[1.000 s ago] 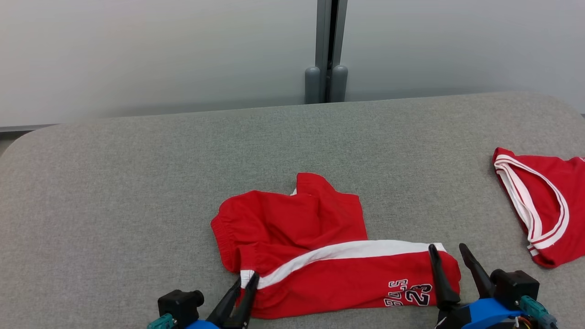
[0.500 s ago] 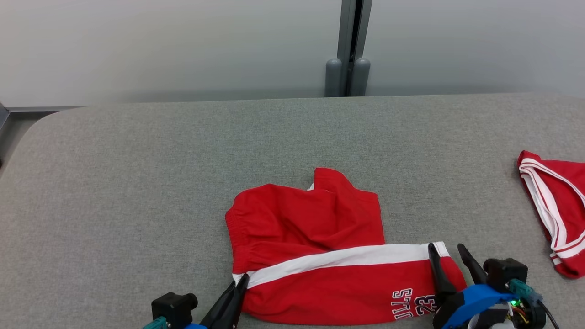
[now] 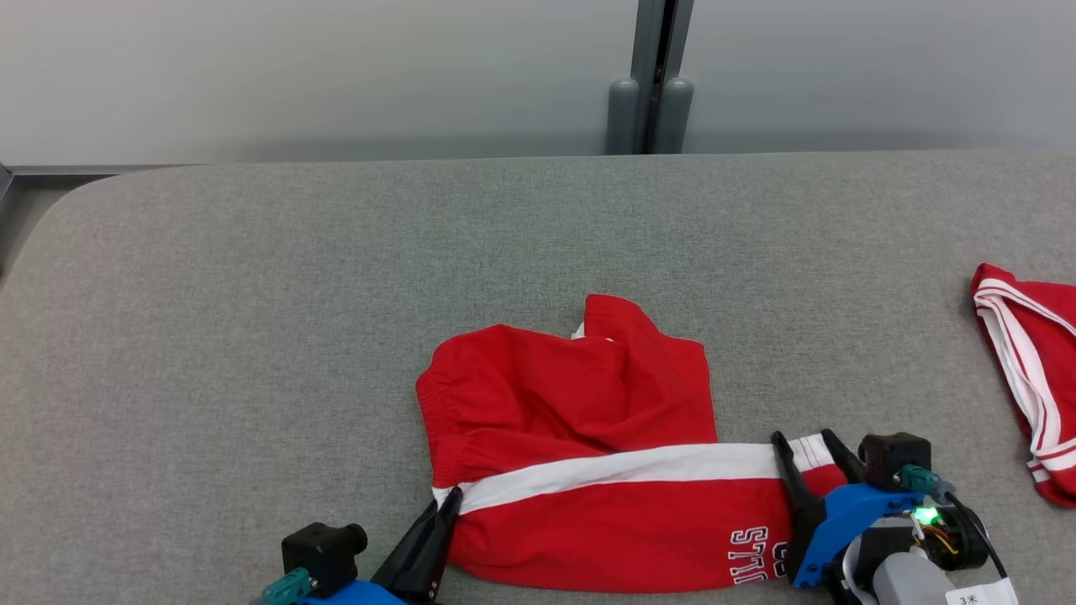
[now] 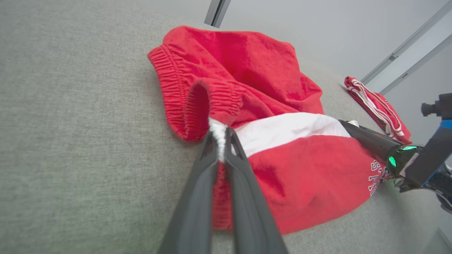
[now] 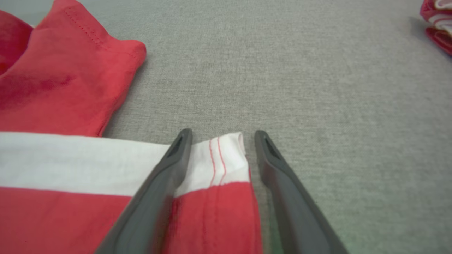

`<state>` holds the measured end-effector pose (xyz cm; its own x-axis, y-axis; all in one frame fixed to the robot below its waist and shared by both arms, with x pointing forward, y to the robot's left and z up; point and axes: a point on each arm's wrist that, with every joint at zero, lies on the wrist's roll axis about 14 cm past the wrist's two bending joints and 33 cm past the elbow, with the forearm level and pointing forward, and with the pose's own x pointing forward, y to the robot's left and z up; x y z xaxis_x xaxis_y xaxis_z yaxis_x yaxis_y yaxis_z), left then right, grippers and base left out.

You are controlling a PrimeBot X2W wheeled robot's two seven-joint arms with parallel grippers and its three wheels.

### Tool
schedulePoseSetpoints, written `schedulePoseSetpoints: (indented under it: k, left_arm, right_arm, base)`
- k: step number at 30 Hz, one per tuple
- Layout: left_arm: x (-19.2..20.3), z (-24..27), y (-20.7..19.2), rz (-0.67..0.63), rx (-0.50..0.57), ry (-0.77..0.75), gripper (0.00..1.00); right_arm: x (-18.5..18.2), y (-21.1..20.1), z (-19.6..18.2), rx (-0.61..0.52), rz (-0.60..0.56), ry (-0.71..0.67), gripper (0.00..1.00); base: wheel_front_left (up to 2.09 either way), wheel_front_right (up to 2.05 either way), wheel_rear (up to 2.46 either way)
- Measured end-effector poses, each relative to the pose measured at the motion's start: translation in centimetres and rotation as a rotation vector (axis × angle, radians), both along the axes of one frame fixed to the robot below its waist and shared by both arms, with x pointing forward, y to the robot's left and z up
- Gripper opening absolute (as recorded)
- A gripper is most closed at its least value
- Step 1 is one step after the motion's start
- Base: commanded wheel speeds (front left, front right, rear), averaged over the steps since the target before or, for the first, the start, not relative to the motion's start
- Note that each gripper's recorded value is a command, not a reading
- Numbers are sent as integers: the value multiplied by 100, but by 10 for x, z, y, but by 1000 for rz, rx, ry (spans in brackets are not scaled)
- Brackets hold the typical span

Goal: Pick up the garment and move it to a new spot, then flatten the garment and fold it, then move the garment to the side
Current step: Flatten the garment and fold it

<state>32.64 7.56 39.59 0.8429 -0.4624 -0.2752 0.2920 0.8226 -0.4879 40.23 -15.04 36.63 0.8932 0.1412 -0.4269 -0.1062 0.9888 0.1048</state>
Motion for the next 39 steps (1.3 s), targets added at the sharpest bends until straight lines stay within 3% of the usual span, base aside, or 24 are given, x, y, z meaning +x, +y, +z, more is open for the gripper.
schedulePoseSetpoints:
  k: [3, 10, 15, 22, 29, 34, 39]
  left_arm:
    - [0, -1, 0, -1, 1, 2, 0]
    - [4, 2, 3, 6, 6, -13, 0]
    - [15, 26, 4, 17, -4, -94, 0]
    - [47, 95, 4, 6, -13, -321, 0]
    - [73, 177, 12, -7, -65, -525, 0]
    - [83, 233, 18, -73, -48, -629, 0]
    - [97, 253, 20, -116, -58, -601, 0]
  right_arm:
    - [2, 2, 0, 1, 7, 2, 0]
    - [2, 2, 4, -3, 11, -26, 0]
    - [14, 0, 33, 6, -2, -134, 0]
    - [41, -6, 136, 49, -34, -457, 0]
    - [34, -20, 244, 122, -67, -781, 0]
    - [21, -24, 297, 125, -44, -942, 0]
    - [25, -21, 322, 96, -7, -988, 0]
  base:
    - [0, 0, 0]
    - [0, 0, 0]
    - [0, 0, 0]
    - [0, 0, 0]
    - [0, 0, 0]
    - [0, 0, 0]
    - [0, 0, 0]
